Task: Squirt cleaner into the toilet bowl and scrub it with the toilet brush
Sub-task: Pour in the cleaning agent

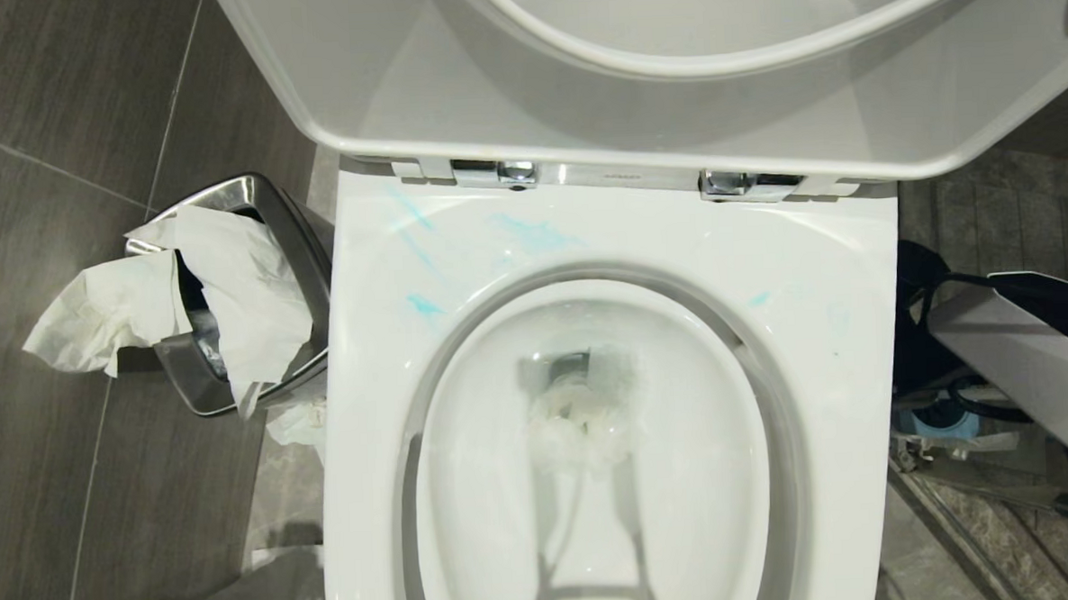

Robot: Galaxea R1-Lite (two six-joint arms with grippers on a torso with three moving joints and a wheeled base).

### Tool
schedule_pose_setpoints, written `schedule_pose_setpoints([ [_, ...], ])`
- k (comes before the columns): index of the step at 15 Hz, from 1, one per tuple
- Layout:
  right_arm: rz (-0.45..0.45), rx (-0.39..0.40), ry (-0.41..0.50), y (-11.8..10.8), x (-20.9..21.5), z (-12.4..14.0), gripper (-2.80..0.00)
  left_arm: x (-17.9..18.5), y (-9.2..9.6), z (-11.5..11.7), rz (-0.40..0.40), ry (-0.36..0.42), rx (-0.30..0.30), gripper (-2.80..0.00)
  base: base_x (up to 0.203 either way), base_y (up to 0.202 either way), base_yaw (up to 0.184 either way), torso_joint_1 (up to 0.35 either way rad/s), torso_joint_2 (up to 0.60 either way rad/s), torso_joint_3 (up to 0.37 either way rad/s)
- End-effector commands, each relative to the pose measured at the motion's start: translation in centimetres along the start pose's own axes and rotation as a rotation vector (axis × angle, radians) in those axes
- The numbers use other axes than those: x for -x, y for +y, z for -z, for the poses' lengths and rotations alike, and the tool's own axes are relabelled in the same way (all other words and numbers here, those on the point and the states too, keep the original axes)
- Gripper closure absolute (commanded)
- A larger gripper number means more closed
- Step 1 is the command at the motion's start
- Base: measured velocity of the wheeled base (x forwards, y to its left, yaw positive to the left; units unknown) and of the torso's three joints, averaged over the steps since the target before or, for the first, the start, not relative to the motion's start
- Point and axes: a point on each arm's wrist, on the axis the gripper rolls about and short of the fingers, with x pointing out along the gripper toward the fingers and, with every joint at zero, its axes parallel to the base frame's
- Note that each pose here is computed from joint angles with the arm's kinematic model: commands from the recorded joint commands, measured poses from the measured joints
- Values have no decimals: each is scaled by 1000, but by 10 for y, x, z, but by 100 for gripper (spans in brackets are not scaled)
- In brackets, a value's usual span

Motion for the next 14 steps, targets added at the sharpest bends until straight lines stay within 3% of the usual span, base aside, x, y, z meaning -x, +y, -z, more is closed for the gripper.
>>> schedule_pose_setpoints([
  [1, 16, -2, -17, -10, 5, -31, 0, 0, 0, 0, 0, 0, 0, 0, 0, 0, 0, 0, 0, 0],
  [5, 56, -20, 36, -23, 30, -66, 0, 0, 0, 0, -1, 0, 0, 0, 0, 0, 0, 0, 0, 0],
  [9, 140, -78, 5, -36, 40, -114, 0, 0, 0, 0, 0, 0, 0, 0, 0, 0, 0, 0, 0, 0],
  [14, 144, -90, 42, -52, 67, -165, 0, 0, 0, 0, 0, 0, 0, 0, 0, 0, 0, 0, 0, 0],
])
